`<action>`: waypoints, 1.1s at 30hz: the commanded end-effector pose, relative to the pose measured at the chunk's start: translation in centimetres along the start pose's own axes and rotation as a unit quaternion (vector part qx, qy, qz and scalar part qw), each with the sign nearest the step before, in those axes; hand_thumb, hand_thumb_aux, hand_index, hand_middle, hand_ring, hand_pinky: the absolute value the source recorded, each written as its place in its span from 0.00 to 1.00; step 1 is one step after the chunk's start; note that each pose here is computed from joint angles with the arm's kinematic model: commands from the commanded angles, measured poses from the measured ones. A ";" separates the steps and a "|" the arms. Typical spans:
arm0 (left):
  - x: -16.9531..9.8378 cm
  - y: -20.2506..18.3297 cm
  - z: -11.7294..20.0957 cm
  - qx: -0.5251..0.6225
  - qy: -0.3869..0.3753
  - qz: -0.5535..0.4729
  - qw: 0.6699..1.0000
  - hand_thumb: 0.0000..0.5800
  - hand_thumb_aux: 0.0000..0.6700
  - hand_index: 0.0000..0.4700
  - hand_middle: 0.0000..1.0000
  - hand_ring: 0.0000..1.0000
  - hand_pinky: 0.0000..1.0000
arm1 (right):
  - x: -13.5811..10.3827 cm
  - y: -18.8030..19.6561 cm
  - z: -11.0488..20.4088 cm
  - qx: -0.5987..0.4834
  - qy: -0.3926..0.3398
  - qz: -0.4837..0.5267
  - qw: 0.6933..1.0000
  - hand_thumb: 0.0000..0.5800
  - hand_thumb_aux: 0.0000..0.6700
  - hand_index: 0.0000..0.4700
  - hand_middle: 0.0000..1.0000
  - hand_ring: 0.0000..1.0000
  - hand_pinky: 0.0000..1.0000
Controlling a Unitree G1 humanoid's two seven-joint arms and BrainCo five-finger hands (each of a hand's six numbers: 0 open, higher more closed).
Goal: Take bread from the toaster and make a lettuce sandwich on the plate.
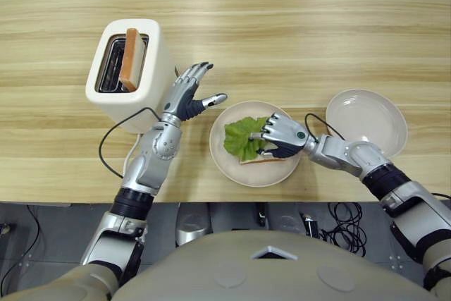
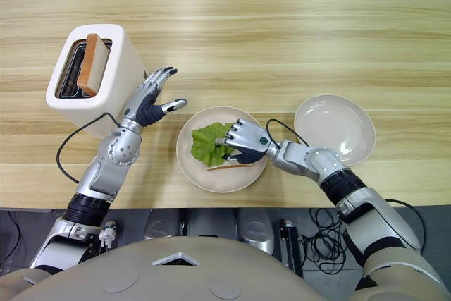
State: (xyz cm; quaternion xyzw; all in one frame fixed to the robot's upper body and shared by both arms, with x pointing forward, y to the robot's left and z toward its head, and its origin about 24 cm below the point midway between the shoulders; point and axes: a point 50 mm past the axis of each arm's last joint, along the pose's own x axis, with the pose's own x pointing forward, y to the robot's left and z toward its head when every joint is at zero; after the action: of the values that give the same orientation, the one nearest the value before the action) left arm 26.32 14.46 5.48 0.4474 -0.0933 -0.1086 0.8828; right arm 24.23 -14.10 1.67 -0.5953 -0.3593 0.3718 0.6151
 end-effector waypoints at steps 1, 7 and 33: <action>-0.3 -0.3 -0.7 0.003 0.015 -0.009 1.000 0.00 0.00 0.00 0.00 0.00 0.00 | -0.3 -0.6 -0.8 -0.006 0.019 -0.010 1.000 0.00 0.00 0.00 0.00 0.00 0.00; -0.3 0.0 -1.1 0.006 0.020 -0.001 1.000 0.00 0.00 0.00 0.00 0.00 0.00 | -0.2 -1.3 -1.1 -0.004 0.023 -0.025 0.999 0.00 0.00 0.00 0.00 0.00 0.00; 0.0 0.1 -1.2 0.005 0.017 0.004 1.000 0.00 0.00 0.00 0.00 0.00 0.00 | 0.9 -0.7 -1.8 -0.028 0.051 -0.034 0.998 0.00 0.00 0.00 0.00 0.00 0.00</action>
State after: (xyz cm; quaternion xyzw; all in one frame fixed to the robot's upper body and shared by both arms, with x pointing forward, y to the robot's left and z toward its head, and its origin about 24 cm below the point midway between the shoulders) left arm 26.67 15.35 5.31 0.4547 -0.0914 -0.0921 0.8812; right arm 26.32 -14.23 2.72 -0.6104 -0.3602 0.3018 0.6376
